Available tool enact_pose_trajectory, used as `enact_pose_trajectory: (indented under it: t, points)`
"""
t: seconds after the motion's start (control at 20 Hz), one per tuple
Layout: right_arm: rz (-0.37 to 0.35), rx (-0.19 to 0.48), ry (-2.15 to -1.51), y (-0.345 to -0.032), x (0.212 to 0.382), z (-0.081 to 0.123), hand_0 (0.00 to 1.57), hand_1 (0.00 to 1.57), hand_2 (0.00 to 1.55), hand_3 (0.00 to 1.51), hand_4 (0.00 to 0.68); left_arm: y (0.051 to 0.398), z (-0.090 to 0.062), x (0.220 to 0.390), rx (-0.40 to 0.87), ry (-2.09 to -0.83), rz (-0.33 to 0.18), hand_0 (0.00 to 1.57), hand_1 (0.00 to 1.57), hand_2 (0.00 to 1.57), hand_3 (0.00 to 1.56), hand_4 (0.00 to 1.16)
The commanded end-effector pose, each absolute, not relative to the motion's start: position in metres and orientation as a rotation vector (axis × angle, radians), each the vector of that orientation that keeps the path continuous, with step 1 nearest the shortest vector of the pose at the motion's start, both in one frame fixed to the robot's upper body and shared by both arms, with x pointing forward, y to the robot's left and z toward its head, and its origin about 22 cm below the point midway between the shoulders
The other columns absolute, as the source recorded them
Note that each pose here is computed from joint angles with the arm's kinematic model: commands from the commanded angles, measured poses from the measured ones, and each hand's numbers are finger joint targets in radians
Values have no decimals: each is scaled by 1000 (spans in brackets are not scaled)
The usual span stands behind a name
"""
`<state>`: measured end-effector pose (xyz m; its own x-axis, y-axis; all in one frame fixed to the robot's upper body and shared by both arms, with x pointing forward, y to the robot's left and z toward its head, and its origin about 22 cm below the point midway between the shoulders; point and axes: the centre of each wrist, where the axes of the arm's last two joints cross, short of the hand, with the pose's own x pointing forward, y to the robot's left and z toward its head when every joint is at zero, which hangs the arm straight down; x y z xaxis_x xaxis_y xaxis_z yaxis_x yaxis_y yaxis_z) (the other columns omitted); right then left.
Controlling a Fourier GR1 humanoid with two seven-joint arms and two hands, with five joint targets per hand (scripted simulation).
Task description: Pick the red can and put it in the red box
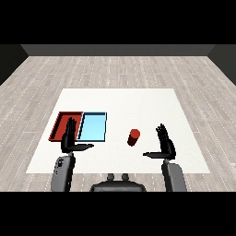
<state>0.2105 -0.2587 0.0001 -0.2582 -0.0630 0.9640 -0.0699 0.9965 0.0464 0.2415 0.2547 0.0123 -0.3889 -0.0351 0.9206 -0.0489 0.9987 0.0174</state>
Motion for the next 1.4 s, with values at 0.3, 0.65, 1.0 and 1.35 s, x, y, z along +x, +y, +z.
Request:
enact_pose_trajectory:
  t: [0.3,0.65,1.0,1.35]
  points:
    - [-3,133,-1812,-249,226,-24,0,0,0,0,0,244,14,248,50,-1976,10,0,0,0,0,0]
    - [-50,176,-1784,-216,262,-17,0,0,0,0,0,253,8,237,31,-1962,26,0,0,0,0,0]
    - [-67,224,-1732,-221,271,-31,0,0,0,0,0,262,12,255,23,-1967,61,0,0,0,0,0]
    - [-96,234,-1728,-196,260,-56,0,0,0,0,0,268,2,221,22,-1977,60,0,0,0,0,0]
